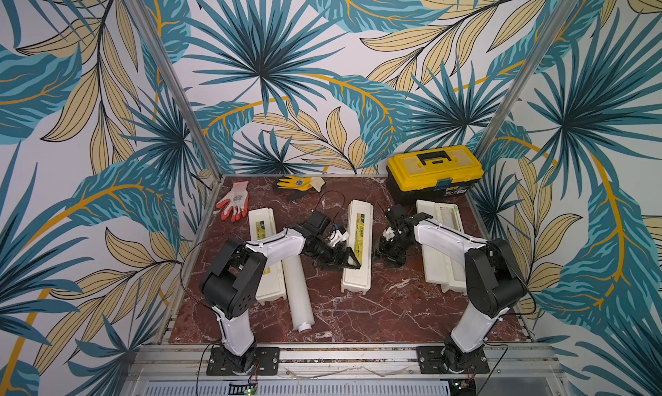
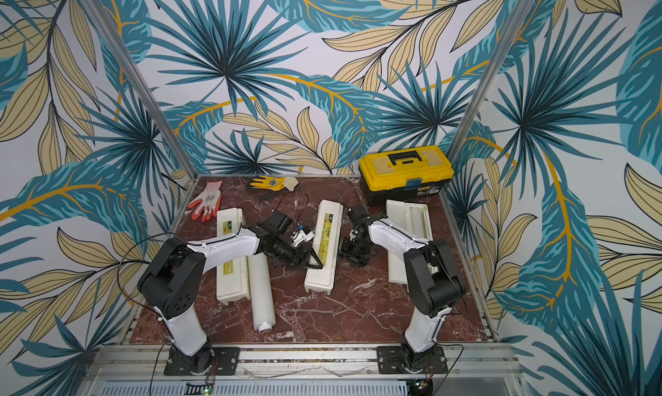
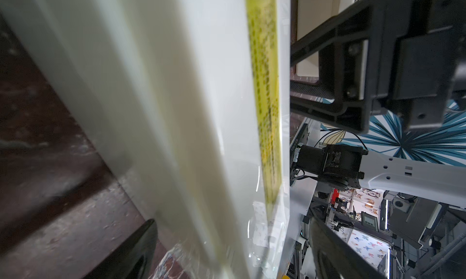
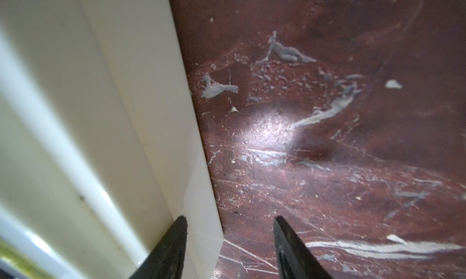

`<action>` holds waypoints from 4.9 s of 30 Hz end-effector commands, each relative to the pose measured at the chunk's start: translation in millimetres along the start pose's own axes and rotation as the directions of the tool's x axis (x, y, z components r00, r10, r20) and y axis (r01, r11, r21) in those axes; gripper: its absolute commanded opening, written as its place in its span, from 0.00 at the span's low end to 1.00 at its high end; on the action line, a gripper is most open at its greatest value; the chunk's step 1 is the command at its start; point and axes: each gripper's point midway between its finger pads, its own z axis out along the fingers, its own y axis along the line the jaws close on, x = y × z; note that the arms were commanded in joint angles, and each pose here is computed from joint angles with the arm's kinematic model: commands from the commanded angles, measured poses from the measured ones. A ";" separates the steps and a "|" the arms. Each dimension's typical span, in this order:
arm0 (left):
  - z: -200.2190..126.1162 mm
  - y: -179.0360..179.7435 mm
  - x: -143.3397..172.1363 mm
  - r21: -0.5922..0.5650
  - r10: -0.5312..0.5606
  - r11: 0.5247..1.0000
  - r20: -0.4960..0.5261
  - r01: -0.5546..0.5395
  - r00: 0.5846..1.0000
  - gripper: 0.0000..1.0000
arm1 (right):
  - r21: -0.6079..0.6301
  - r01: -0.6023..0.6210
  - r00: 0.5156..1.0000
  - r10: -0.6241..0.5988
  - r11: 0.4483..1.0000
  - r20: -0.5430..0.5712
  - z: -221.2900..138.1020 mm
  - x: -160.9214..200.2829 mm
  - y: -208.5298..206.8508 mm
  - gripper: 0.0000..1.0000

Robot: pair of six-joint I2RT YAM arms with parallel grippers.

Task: Put plastic wrap rolls into dispensers
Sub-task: Close the lid on the plastic wrap cutting box, then open the lid of the plastic wrap cutting box.

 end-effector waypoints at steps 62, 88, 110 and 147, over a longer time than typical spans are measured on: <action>13.4 86.3 2.6 -0.315 -0.168 0.936 -0.002 0.159 0.986 0.66 | -0.225 0.040 0.996 -0.057 0.973 -0.067 52.9 -99.0 24.6 0.61; 6.2 129.9 -167.4 -0.235 -0.237 0.924 0.267 0.302 0.934 0.63 | -0.210 0.103 0.989 -0.122 0.972 -0.080 54.1 -93.4 30.9 0.60; -40.0 67.1 -170.9 -0.248 -0.124 0.943 0.361 0.223 0.924 0.68 | 0.080 0.127 0.938 -0.146 0.989 0.315 -60.4 -113.5 35.2 0.82; -99.6 74.4 -138.7 -0.240 -0.124 0.936 0.459 0.257 0.880 0.86 | 0.189 0.257 0.896 -0.307 0.948 0.321 -30.2 -58.7 120.7 0.67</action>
